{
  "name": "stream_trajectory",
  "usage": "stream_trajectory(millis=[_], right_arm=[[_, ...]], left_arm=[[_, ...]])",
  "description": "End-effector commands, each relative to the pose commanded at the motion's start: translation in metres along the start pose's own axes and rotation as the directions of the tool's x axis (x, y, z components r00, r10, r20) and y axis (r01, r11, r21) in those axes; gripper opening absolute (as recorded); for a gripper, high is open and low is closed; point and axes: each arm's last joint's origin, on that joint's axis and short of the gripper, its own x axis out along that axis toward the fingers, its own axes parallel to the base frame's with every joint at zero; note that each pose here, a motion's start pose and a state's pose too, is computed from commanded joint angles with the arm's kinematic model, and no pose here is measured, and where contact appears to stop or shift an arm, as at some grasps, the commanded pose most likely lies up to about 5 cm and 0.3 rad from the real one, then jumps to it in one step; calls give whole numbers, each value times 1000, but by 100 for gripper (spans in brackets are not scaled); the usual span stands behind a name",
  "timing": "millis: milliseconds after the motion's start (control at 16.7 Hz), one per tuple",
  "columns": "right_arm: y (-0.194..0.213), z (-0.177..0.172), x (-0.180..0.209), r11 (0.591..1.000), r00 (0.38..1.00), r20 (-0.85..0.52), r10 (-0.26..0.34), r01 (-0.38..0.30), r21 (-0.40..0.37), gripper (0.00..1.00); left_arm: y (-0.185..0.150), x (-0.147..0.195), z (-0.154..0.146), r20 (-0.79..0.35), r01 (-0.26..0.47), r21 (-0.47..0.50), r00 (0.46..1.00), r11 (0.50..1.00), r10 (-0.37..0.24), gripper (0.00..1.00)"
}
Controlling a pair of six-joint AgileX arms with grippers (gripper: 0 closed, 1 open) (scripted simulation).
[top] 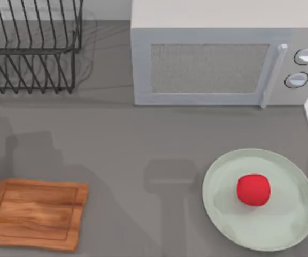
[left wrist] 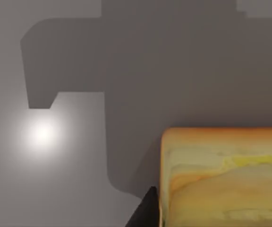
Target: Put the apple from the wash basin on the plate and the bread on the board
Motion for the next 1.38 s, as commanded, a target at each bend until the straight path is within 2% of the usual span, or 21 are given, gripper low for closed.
stream_trajectory(millis=[240, 480, 660, 1020, 1200, 1380], right_arm=[[0, 0, 0, 1000, 1000, 0, 0, 0, 0, 100], [0, 0, 0, 1000, 1000, 0, 0, 0, 0, 100], [0, 0, 0, 1000, 1000, 0, 0, 0, 0, 100], [0, 0, 0, 1000, 1000, 0, 0, 0, 0, 100], [0, 0, 0, 1000, 1000, 0, 0, 0, 0, 100], [0, 0, 0, 1000, 1000, 0, 0, 0, 0, 100]], left_arm=[[5, -21, 1, 1, -8, 3, 1000, 1000, 8, 0], [3, -66, 1, -7, 26, 4, 1000, 1000, -26, 0], [0, -97, 0, -1, 4, 0, 1000, 1000, -4, 0], [0, -98, 0, -1, 4, -8, 1000, 1000, -4, 0], [-1, -97, 4, -4, 10, -83, 1000, 996, -10, 0], [-4, -95, 12, -8, 18, -230, 1000, 973, -20, 0]])
